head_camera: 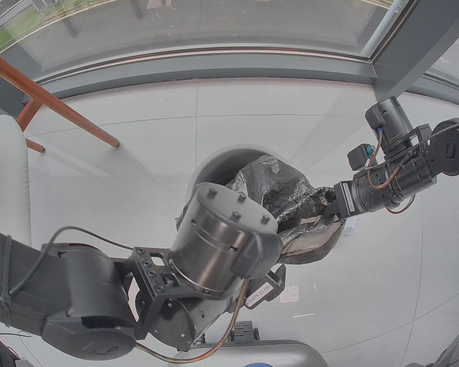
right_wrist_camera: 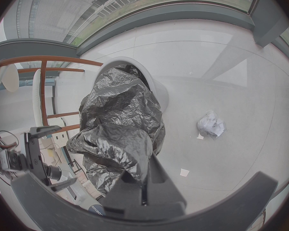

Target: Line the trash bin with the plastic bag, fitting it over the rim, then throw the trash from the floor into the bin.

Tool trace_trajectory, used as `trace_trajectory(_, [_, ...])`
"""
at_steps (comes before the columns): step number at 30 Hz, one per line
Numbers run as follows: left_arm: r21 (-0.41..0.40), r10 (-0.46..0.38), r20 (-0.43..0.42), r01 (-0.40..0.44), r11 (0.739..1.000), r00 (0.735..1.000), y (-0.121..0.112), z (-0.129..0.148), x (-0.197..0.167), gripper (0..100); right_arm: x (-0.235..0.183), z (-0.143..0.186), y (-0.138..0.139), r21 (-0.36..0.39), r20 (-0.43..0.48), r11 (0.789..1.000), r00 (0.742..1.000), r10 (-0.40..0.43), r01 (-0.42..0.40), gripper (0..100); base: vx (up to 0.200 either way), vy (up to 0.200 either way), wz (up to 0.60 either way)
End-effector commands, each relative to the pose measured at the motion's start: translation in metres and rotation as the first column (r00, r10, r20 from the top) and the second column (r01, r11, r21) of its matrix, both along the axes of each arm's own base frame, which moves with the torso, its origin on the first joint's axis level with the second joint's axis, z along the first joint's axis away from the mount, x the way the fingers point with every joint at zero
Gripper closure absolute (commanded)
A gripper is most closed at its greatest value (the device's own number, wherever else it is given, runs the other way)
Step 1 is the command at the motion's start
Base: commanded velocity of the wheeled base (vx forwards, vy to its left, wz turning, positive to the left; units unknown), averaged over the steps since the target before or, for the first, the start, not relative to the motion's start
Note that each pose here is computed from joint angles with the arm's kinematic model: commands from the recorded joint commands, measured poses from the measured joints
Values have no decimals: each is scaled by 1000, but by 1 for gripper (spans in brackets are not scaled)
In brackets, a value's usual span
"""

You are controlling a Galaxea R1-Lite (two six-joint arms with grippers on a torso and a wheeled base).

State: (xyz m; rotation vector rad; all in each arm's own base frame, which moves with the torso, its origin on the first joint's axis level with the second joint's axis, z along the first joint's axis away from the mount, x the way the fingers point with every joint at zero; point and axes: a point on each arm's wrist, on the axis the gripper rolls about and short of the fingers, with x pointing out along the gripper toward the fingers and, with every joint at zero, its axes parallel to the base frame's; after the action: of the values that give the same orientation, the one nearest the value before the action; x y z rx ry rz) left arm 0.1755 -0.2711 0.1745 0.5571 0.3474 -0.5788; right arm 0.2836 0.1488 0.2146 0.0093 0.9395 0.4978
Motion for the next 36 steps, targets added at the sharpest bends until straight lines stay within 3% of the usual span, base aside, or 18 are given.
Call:
trace_trajectory(1, [-33,27,18,-27,999,999,3,9,8,0,0,-1,1,-1,-1,1000,1000,2,-2,100,0,0,0])
trace_trajectory(7, [-60,46,17,-45,997,999,-3,11,13,0,1,0,1,0,3,1000,1000,3,-3,100,0,0,0])
trace_trajectory(19, [-31,99,-44,-100,994,994,-8,-16,30,0,4,-3,4,5,11,1000,1000,7,-7,100,0,0,0])
trace_trajectory(20, [-36,99,-42,-101,994,994,-9,-15,31,100,4,-3,4,6,12,1000,1000,7,-7,100,0,0,0])
trace_trajectory(36, [-123,98,-13,-99,987,995,-13,10,45,100,0,-20,-1,-4,-7,1000,1000,1,-1,100,0,0,0])
